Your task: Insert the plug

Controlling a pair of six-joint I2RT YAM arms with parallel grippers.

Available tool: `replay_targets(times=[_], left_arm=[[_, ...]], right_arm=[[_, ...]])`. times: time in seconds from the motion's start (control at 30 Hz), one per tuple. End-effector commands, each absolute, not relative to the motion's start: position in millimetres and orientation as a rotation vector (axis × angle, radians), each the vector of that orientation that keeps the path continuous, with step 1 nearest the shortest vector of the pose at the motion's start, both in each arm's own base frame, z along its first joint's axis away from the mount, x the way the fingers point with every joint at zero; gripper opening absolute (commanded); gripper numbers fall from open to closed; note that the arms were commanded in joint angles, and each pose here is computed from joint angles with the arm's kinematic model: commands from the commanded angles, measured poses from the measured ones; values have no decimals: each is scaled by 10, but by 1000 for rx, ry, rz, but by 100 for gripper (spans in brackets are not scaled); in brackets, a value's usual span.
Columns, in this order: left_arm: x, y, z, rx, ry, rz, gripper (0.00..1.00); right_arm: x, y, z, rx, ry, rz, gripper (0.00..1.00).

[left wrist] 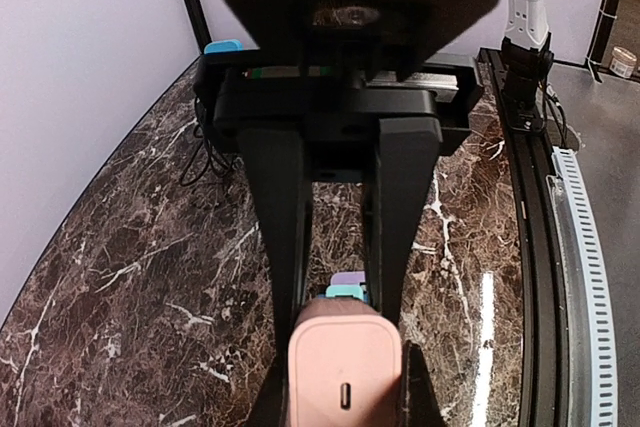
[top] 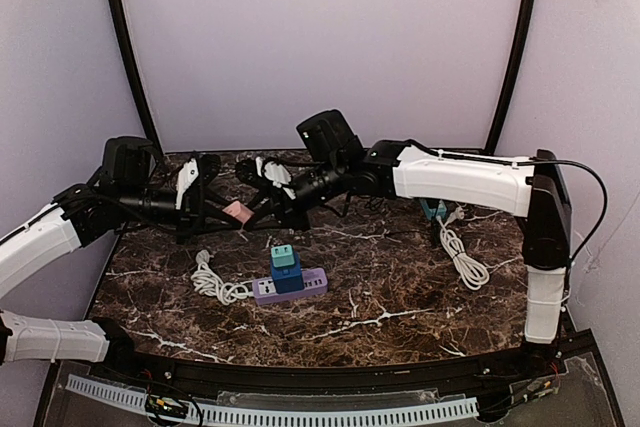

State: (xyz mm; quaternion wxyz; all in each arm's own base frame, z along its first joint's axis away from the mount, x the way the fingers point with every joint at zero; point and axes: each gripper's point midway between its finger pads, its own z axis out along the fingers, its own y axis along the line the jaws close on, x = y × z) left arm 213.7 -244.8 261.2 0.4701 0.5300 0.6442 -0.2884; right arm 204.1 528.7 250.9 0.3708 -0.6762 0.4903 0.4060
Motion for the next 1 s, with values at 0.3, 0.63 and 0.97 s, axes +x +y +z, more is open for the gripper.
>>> replay_targets(times=[0.3, 0.63, 0.97], left_arm=[[2079, -2464, 3041, 1155, 1442, -762, 85], [1962, -2605, 3492, 1123, 1292, -921, 69], [1824, -2886, 4069, 1173, 1067, -954, 56]], right_arm=[[2007, 5160, 3034, -1570, 1193, 1056, 0], [1840, 4642, 3943, -1148, 910, 1141, 0], [1833, 4663, 3949, -1131, 864, 1158, 0]])
